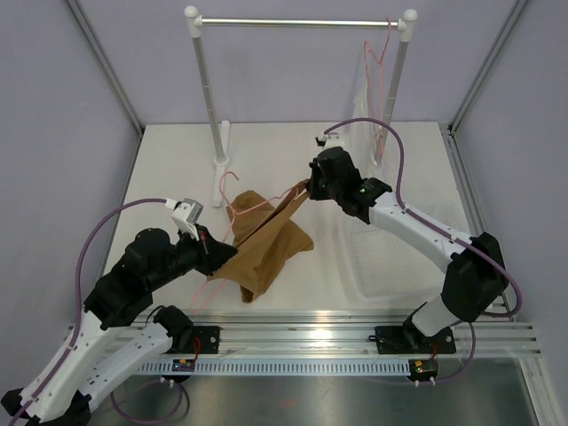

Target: Remove the tank top from the hanger

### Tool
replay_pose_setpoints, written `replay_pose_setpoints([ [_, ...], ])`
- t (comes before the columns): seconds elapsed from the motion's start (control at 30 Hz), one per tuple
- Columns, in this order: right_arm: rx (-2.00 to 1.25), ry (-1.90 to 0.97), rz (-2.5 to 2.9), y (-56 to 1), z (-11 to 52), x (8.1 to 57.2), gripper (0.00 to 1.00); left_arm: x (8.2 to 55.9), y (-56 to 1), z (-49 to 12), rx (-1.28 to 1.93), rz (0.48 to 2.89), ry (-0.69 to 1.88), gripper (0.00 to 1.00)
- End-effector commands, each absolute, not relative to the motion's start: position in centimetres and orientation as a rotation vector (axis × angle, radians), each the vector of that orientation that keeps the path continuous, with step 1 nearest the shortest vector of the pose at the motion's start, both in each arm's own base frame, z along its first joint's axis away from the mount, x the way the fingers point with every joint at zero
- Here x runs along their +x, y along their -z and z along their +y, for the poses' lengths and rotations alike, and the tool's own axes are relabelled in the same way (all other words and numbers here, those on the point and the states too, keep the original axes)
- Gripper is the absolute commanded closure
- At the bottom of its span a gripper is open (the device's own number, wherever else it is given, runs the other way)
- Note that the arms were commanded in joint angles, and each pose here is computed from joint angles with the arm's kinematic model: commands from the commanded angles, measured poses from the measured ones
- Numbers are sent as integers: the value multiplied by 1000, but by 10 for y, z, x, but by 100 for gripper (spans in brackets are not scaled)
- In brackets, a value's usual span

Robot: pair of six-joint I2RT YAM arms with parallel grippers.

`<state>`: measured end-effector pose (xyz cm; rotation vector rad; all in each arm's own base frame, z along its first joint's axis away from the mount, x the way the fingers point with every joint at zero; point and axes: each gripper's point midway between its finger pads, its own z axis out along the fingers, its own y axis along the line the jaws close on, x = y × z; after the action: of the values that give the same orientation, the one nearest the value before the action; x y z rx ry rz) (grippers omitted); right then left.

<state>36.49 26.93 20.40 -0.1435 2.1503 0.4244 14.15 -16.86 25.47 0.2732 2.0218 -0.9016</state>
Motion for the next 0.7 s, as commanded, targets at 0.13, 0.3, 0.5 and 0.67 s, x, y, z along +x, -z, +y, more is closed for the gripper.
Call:
replay_pose_setpoints([
  [0.13,-147,-517,2149,-200,257,362,100,121,-312,-173,383,1808,1031,100],
  [0.3,-291,-916,2081,-226,284,301,100,134,-373,-175,292,1464,1107,100],
  [0.5,-534,-1502,1852,-273,314,197,100,148,-446,-172,227,1035,1125,100],
  [0.67,-576,-1324,2041,-230,305,163,100,178,-480,-183,209,936,1060,100],
])
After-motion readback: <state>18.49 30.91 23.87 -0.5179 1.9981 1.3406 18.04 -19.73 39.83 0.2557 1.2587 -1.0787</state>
